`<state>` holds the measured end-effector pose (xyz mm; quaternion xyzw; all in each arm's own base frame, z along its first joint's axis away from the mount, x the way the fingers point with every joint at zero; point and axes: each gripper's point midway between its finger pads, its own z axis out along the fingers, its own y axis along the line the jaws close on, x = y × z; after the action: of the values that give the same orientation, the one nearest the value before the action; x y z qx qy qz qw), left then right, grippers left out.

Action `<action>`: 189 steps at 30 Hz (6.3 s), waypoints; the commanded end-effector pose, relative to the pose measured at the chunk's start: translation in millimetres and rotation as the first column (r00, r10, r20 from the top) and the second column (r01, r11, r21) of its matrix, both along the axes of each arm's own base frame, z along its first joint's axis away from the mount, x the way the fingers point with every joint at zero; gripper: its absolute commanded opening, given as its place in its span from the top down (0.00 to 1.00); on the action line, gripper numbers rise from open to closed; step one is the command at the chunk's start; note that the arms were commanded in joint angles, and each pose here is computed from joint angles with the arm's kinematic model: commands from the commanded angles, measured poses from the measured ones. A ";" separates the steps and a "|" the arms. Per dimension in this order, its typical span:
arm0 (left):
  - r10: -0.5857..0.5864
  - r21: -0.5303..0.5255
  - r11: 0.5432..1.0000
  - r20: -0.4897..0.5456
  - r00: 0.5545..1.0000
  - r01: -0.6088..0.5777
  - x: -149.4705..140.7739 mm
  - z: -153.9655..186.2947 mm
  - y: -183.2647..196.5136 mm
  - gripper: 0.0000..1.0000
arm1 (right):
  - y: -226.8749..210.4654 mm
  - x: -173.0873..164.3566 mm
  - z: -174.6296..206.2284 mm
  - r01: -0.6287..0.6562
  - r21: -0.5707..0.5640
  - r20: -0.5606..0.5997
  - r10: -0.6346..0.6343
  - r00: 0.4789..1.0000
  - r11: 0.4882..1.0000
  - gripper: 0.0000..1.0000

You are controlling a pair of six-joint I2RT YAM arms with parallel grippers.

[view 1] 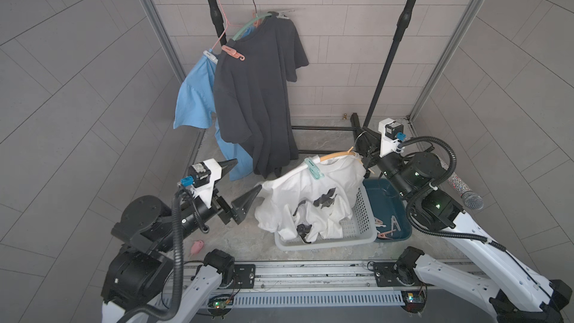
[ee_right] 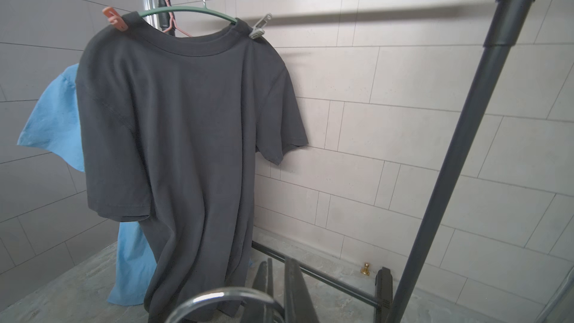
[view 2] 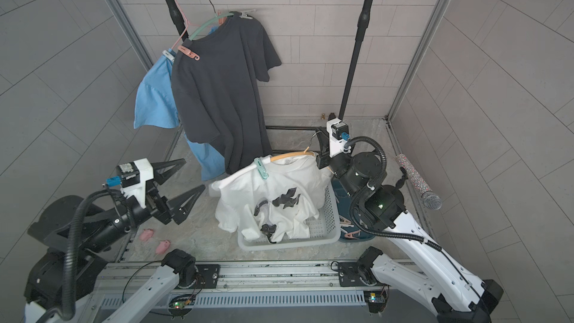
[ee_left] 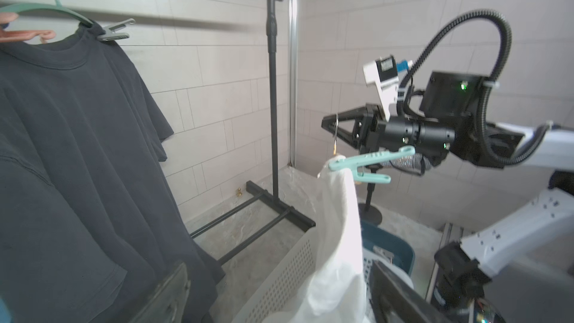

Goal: Use clothespins to secure the t-shirt on both sides of the hanger
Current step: Hang the hanger on the clothesline, then reset both arms

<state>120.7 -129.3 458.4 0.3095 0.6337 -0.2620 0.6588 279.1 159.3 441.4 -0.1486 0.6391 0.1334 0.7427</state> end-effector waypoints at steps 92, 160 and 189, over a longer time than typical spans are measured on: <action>0.071 -0.291 0.956 0.112 0.991 -0.035 46.5 159.4 -21.5 1.00 | -35.4 -118.0 35.0 -0.129 -0.171 0.280 0.174 0.944 0.977 0.00; 0.379 -0.269 0.885 -0.060 0.923 -0.381 307.2 146.7 -99.5 1.00 | 61.7 -23.8 -151.2 -0.249 0.020 -0.337 0.241 0.910 0.968 0.00; 0.657 -0.127 0.725 -0.169 0.735 -0.677 158.7 -34.6 50.0 0.00 | -107.8 -27.5 -155.4 0.453 -0.239 -0.035 -0.474 0.880 0.859 0.00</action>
<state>265.5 -101.2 484.4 0.0306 0.6758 -0.1504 0.7209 251.1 88.5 320.4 -0.0712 0.6735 0.0088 0.7357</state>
